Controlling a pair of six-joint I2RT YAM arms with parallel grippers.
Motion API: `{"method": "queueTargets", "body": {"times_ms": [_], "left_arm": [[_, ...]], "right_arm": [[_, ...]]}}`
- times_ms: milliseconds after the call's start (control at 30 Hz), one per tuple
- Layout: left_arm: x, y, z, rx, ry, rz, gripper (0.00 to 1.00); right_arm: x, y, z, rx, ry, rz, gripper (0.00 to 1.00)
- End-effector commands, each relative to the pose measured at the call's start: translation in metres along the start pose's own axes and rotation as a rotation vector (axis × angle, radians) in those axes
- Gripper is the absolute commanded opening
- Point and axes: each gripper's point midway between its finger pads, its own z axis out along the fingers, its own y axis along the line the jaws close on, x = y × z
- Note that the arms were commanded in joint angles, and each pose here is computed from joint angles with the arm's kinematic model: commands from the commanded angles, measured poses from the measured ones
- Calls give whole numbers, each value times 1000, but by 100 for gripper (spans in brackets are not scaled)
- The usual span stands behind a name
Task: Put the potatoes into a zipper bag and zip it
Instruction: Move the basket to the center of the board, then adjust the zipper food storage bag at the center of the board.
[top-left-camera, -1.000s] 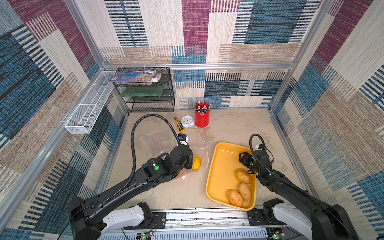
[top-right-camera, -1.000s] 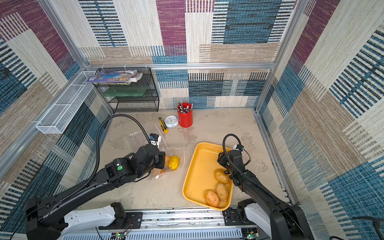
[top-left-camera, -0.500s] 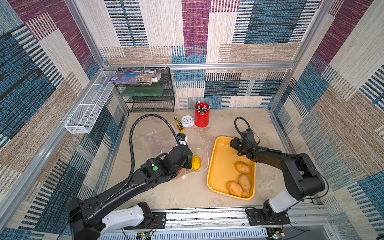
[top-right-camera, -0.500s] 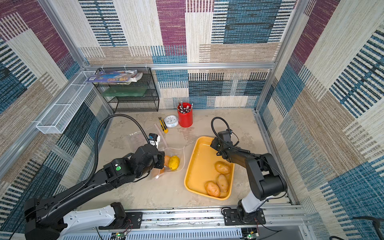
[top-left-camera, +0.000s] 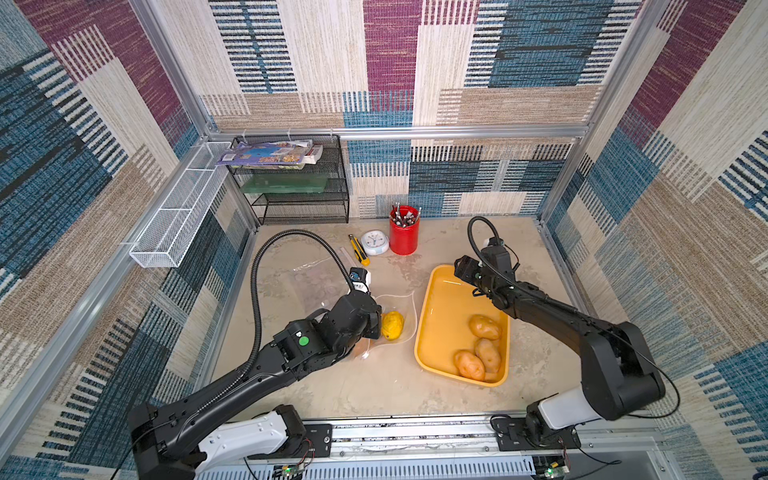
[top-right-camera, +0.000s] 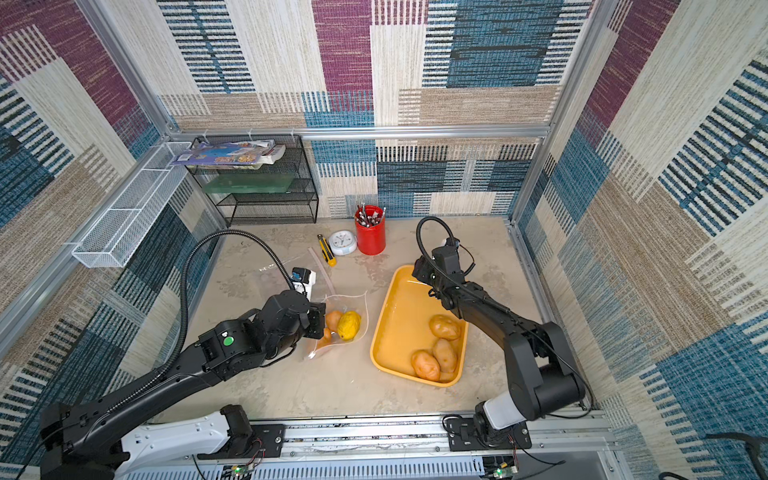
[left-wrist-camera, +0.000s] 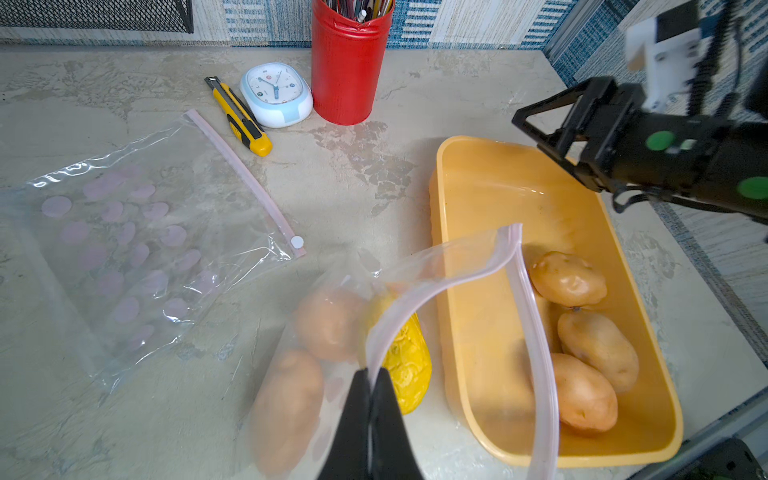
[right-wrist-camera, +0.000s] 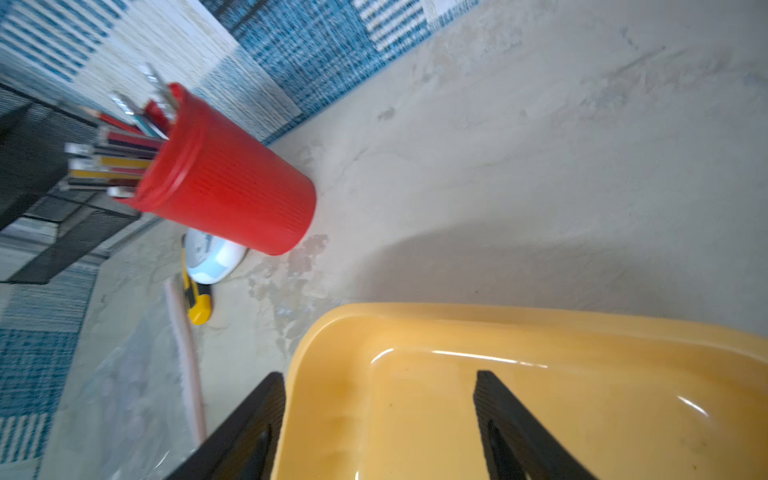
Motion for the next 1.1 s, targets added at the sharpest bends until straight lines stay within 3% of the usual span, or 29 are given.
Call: {"method": "queueTargets", "body": {"times_ms": [0, 167, 300, 500, 667, 933, 1067], "left_arm": [[-4, 3, -1, -13, -20, -16, 0], [-3, 3, 1, -16, -21, -16, 0], [-2, 2, 2, -17, -18, -15, 0], [-2, 2, 3, -21, -18, -12, 0], [-2, 2, 4, -21, -16, -10, 0], [-2, 2, 3, -18, -17, -10, 0], [-3, 2, 2, -15, -18, -10, 0]], "right_arm": [[7, 4, -26, 1, -2, -14, 78], [24, 45, -72, -111, -23, -50, 85], [48, 89, -106, -286, -17, -75, 90], [87, 136, -137, -487, 29, -97, 90], [116, 161, -141, -516, 76, -149, 90], [139, 175, -118, -496, 140, -181, 89], [145, 182, -111, -483, 167, -190, 81]]}}
